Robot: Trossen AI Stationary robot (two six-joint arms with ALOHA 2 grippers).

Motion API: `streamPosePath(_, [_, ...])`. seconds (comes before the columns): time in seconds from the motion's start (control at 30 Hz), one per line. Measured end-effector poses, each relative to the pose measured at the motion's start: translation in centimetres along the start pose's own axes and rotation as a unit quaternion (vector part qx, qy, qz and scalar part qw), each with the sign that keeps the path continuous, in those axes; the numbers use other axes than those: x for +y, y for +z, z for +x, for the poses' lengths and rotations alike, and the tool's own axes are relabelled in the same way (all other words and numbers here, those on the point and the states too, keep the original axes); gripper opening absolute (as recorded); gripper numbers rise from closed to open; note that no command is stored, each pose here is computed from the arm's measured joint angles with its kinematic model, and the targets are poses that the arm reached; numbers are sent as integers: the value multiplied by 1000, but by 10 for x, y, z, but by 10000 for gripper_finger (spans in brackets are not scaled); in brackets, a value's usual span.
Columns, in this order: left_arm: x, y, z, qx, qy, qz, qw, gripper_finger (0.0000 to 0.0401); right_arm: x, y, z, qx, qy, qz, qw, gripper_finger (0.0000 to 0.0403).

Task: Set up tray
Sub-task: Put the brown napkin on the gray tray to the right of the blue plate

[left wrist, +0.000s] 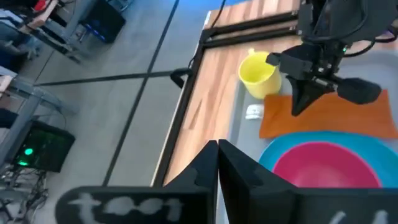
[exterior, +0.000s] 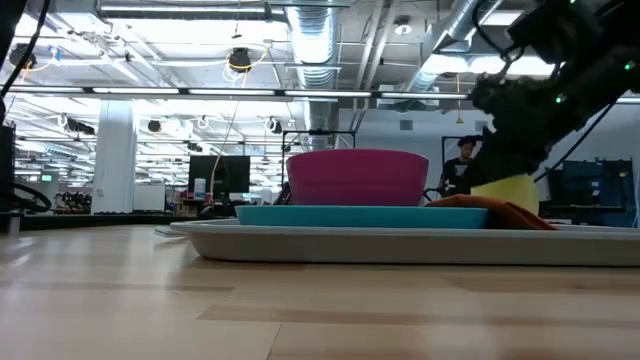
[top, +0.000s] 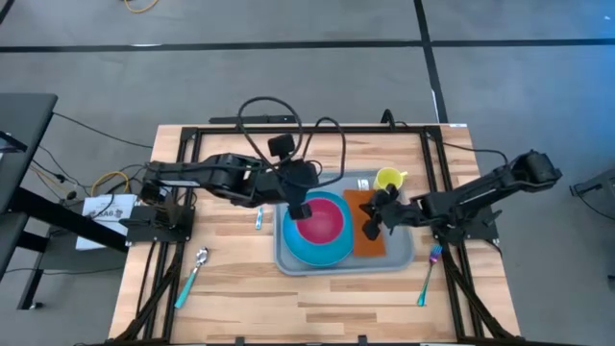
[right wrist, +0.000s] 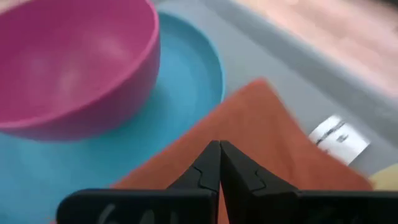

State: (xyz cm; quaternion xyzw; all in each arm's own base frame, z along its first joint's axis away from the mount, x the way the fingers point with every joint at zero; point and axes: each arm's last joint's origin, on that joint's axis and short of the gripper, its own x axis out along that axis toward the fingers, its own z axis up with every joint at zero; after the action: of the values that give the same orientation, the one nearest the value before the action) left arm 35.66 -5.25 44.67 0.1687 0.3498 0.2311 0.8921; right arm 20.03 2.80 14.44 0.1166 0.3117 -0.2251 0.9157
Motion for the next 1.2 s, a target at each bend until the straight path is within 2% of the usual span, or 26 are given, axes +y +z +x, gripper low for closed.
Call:
streamPosePath(0.37, [0, -1, 6, 10, 24, -6, 1000, 0, -5, -22, 14, 100, -25, 23, 994, 0])
streamPosePath(0.7, [0, -2, 6, 12, 24, -1, 1000, 0, -12, -33, 2, 185, -51, 71, 979, 0])
streamPosePath(1.0, [0, -2, 6, 14, 23, 2, 1000, 0, -3, -27, -15, 256, -97, 71, 959, 0])
streamPosePath(1.13, [0, -2, 6, 14, 23, 4, 1000, 0, 6, -23, -23, 250, -100, 63, 961, 0])
streamPosePath(1.2, [0, -2, 6, 14, 23, 4, 1000, 0, 11, -19, -25, 220, -105, 46, 969, 0])
